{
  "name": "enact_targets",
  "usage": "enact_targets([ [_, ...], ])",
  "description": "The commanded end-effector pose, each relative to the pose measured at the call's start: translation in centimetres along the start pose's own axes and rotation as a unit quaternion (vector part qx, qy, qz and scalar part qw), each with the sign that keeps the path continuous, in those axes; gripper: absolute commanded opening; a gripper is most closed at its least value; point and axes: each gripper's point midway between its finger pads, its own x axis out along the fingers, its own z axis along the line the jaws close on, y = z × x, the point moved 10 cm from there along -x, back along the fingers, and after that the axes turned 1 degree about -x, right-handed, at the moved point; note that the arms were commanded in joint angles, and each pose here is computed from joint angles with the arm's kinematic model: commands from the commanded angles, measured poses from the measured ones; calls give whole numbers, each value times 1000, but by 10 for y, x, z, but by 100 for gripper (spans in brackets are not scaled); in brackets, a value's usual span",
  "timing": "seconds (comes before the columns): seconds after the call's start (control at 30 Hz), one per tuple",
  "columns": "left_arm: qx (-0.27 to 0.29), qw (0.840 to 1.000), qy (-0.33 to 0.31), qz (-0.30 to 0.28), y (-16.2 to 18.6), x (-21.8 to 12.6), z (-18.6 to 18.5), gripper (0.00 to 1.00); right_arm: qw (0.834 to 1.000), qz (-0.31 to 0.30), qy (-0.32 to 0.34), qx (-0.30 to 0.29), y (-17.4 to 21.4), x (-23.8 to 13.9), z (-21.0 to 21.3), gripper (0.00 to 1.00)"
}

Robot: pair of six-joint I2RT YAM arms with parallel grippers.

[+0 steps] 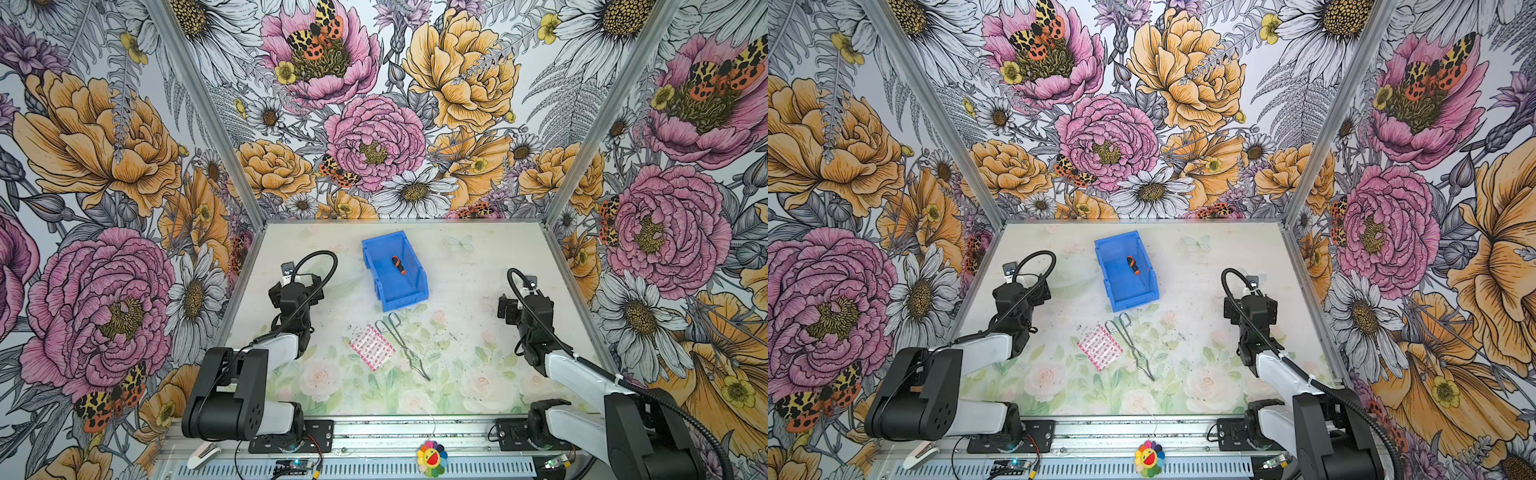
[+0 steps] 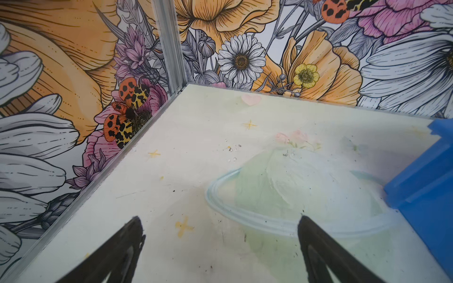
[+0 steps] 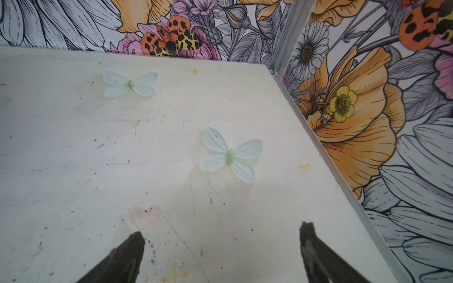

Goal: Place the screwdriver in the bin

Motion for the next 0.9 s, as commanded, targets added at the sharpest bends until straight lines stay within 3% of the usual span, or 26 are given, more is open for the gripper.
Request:
enact_targets([
  [0.0,2,999,16,-30,-10,4,0,99,999,-35,-14,12,-18,7,2,100],
  [0.3,-10,999,26,-31,3,16,4,99,998,-56,-15,10,-29,30,0,100],
  [0.47,-6,998,50,-31,6,17,3,99,996,-76,-50,16,-35,43,2,100],
  [0.53,3,996,79,-29,10,17,-1,99,994,-90,-53,20,-27,48,3,99],
  [0.87,4,996,81,-27,10,17,-1,99,994,-88,-53,35,-16,58,-1,100],
])
